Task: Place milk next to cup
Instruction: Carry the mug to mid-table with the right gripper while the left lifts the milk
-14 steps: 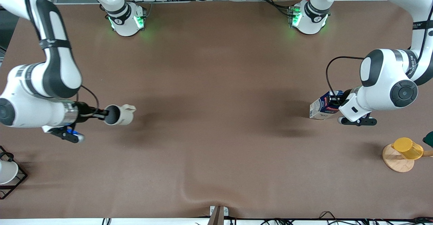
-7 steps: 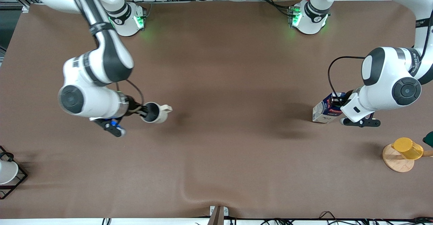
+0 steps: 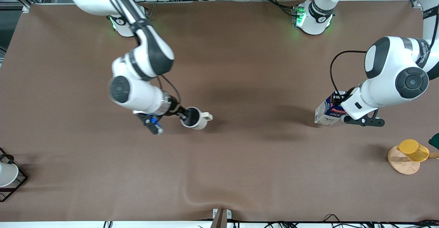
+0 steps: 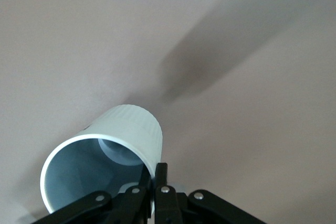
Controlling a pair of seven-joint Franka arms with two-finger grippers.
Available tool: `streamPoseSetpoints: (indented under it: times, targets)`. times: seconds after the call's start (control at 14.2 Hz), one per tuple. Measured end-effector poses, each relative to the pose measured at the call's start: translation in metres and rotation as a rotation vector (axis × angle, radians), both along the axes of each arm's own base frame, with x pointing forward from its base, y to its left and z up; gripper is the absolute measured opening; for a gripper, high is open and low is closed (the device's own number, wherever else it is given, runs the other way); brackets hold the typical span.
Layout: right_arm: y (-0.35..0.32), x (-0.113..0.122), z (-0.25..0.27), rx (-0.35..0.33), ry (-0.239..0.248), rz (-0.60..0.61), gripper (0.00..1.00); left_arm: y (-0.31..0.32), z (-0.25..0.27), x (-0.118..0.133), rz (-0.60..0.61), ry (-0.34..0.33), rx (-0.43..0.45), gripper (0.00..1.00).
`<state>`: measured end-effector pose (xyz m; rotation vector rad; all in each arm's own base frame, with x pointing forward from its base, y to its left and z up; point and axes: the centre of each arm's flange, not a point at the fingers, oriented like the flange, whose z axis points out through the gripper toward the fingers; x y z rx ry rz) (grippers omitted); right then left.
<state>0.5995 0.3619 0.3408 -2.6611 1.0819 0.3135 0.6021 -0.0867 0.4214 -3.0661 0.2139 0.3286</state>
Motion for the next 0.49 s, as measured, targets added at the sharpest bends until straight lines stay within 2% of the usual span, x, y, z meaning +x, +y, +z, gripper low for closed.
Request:
streamPoseSetpoints:
  times: [0.21,0.49]
  targets:
    - [0.044,-0.020,-0.035,-0.034,-0.004,-0.020,0.04,-0.016,0.008,-0.002,-0.027,0.007,-0.005,0.48]
    - [0.081,-0.035,-0.067,-0.068,-0.044,-0.048,0.04,-0.044,0.013,-0.011,-0.043,0.034,0.000,0.48]
